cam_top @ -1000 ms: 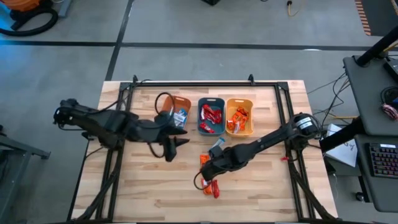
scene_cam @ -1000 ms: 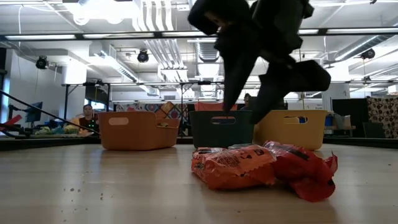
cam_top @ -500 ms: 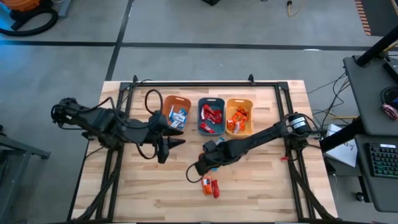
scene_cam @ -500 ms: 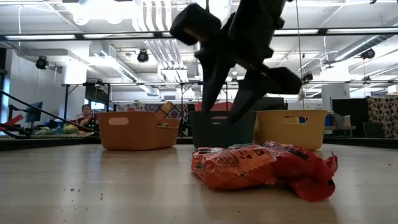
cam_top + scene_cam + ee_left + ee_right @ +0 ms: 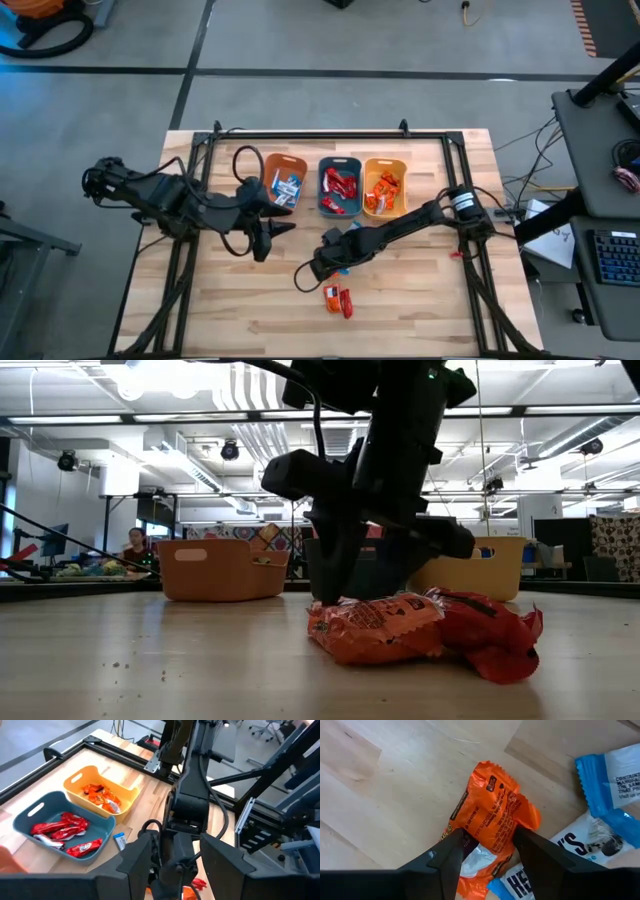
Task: Sort candy
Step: Put the orange chocolate bar into the yellow bin
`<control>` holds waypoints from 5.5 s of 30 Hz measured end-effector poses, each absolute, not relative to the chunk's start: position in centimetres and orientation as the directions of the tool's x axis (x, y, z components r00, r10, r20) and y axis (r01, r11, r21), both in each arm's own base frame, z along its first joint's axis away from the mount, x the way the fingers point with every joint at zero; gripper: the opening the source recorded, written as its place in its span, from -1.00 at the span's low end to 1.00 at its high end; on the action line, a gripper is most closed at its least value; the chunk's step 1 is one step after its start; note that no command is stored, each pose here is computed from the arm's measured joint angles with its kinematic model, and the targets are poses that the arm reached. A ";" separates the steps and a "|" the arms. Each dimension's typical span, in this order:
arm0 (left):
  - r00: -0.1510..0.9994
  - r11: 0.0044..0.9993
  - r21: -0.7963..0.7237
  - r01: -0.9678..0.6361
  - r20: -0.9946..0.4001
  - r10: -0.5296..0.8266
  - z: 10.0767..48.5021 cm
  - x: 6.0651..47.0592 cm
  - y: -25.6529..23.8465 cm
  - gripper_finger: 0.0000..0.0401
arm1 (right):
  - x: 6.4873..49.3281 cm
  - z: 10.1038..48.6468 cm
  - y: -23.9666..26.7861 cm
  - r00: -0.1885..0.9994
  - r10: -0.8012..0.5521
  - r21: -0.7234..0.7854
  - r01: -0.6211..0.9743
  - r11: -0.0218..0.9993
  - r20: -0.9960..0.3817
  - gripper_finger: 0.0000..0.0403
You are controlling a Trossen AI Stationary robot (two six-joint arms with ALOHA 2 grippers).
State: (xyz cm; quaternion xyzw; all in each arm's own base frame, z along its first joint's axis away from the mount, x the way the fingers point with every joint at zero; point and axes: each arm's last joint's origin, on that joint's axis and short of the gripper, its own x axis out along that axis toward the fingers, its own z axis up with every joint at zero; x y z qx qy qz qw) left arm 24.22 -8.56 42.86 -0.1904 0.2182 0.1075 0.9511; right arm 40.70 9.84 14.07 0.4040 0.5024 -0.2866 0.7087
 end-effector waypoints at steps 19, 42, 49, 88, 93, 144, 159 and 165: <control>0.828 0.898 -0.225 -0.379 -0.517 0.219 42.0 23.7 -8.1 -0.24 | 40.7 16.4 9.8 0.401 0.018 0.334 0.737 0.587 -0.916 -0.94; 0.744 0.909 -0.083 -0.408 -0.607 0.279 41.3 22.6 -6.7 -0.24 | 37.0 30.6 2.9 0.701 -0.121 0.447 0.568 0.691 -0.703 -0.95; 0.733 0.918 -0.018 -0.395 -0.610 0.303 41.3 22.7 -5.8 -0.40 | 36.4 31.7 0.4 0.711 -0.160 0.436 0.576 0.691 -0.685 -0.95; 0.711 0.761 -0.196 -0.619 -0.551 0.437 41.6 23.2 -4.3 -1.00 | 37.7 28.1 6.3 0.938 -0.083 0.144 0.138 0.980 -0.335 -0.95; 0.701 0.742 -0.194 -0.642 -0.541 0.465 41.6 23.2 -4.0 -1.00 | 37.7 28.1 6.4 0.940 -0.072 0.119 0.117 0.986 -0.334 -0.95; 0.660 0.728 -0.133 -0.672 -0.553 0.508 40.6 24.6 -4.0 -1.00 | 24.4 24.1 -5.6 0.368 -0.592 -0.047 0.822 0.567 -0.717 -0.88; 0.637 0.889 -0.090 -0.449 -0.730 0.248 37.3 27.1 -7.1 -1.00 | 23.6 24.3 -7.4 0.412 -0.442 0.154 0.846 0.511 -0.797 -0.34; 0.589 0.965 -0.145 -0.217 -0.808 0.011 34.1 28.9 -10.7 -1.00 | 23.8 26.2 -6.2 0.564 -0.240 0.338 0.727 0.598 -0.790 -0.23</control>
